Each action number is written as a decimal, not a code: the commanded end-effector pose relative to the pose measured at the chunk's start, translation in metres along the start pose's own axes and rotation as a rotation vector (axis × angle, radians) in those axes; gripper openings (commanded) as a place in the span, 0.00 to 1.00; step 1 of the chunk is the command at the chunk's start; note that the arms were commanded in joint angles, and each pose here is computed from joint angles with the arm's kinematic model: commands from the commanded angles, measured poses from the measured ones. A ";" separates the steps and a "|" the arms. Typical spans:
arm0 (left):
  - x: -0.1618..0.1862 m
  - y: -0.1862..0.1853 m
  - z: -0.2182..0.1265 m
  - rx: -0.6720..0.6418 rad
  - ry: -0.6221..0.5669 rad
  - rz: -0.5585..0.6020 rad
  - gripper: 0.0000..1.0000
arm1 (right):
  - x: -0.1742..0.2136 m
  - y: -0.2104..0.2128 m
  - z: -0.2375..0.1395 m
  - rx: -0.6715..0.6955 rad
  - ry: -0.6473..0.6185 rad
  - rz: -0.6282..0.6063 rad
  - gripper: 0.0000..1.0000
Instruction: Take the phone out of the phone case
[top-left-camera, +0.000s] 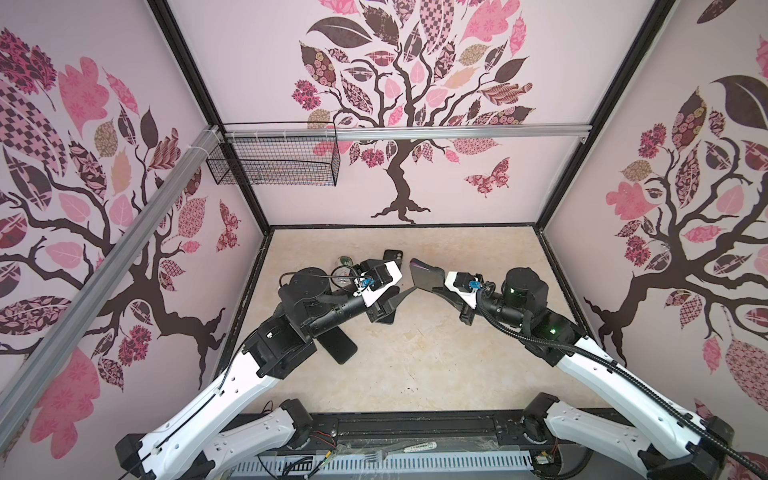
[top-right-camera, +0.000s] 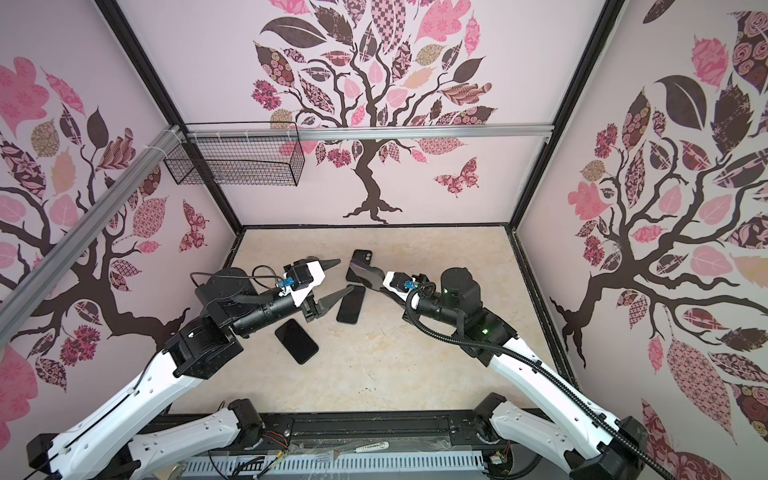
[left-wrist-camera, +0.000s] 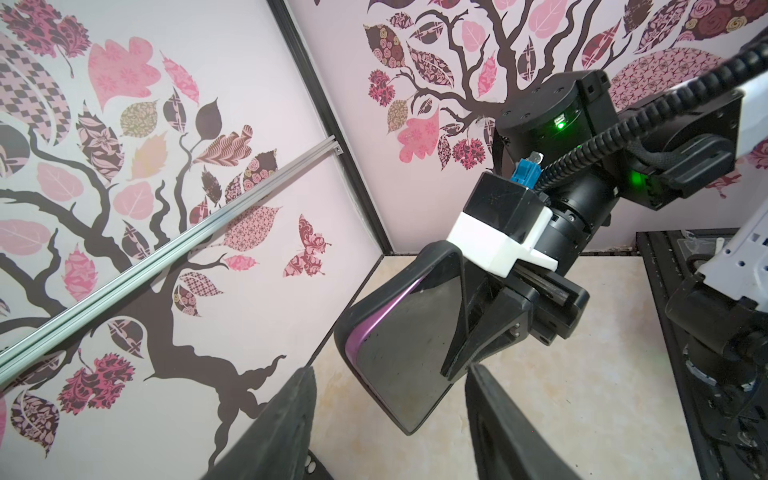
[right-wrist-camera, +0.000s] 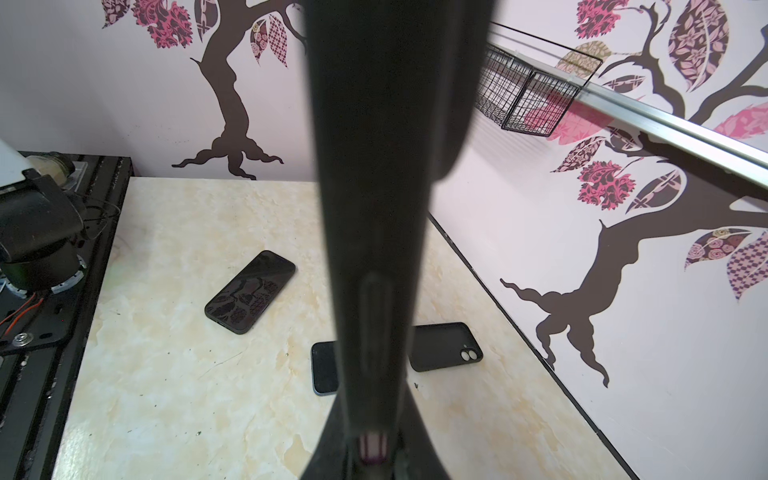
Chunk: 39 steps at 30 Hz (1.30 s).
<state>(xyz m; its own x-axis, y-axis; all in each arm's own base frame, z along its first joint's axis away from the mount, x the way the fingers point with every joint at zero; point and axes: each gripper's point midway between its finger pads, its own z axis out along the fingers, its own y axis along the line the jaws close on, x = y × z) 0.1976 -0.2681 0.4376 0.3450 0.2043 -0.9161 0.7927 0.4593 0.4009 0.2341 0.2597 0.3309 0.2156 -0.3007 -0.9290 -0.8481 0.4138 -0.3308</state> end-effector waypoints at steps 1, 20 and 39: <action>-0.001 -0.005 0.002 0.020 -0.016 -0.001 0.56 | -0.033 -0.005 -0.010 0.020 -0.110 -0.035 0.00; 0.002 -0.009 0.008 0.039 -0.005 -0.005 0.48 | -0.036 0.002 -0.006 -0.028 -0.116 -0.042 0.00; 0.008 -0.014 0.014 0.070 0.015 -0.017 0.48 | -0.041 0.018 -0.006 -0.096 -0.132 -0.104 0.00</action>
<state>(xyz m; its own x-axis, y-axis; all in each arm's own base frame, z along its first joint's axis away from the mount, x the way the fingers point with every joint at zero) 0.1976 -0.2795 0.4289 0.3342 0.2111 -0.9186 0.8142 0.4263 0.3942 0.2252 0.2653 0.3293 0.2379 -0.2960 -0.9251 -0.8678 0.3631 -0.3393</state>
